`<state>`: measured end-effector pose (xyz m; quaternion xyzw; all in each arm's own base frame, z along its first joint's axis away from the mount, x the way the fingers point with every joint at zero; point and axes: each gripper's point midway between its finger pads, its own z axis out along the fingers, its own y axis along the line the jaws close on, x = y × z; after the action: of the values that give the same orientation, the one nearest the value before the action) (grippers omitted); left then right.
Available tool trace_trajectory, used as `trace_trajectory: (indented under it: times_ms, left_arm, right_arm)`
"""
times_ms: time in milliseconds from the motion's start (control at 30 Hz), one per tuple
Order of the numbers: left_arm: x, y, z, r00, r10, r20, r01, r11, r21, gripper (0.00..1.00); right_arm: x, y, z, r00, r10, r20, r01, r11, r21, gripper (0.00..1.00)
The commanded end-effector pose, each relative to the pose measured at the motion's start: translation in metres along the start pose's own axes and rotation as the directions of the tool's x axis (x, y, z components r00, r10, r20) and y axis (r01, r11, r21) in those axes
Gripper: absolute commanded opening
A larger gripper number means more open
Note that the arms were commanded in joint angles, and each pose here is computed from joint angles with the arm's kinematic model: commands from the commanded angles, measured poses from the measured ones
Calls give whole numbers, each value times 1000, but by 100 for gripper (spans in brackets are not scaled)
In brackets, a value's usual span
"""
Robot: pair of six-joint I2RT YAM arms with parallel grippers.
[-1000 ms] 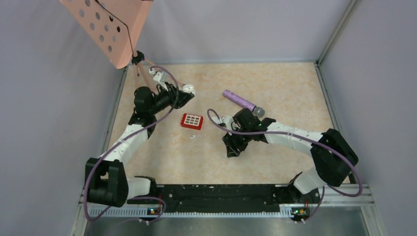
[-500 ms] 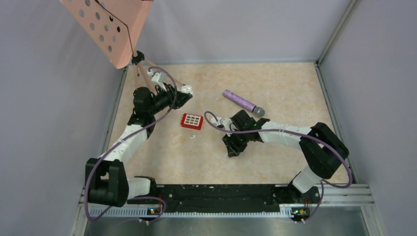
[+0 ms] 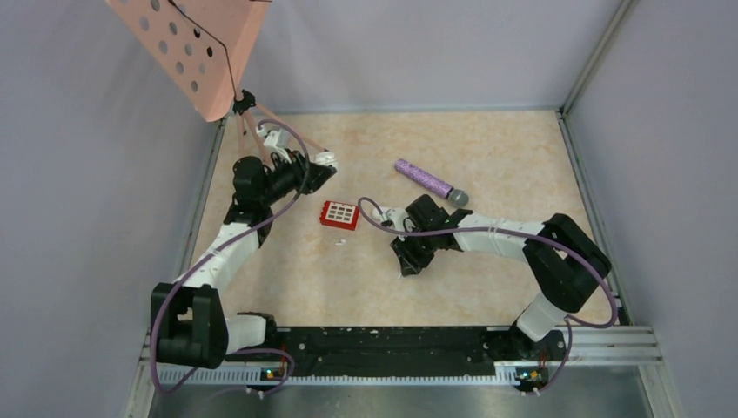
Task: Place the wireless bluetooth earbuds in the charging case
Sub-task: Pick up the earbud from the center of the board.
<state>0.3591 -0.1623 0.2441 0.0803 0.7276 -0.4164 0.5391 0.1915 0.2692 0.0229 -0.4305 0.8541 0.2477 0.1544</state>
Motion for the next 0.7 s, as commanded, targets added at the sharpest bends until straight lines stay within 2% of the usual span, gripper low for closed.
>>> trace_trajectory:
  times_ms: [0,667]
  left_arm:
    - [-15,-5,-5,998,42,54,-42,999,6,0]
    - [-14,7,0,998,36,44,-35,999,-17,0]
  right_arm:
    - [-20,2,4,999,-36,33,36,999,8,33]
    - [11,0,9,996,-72,-53,75,995,69,24]
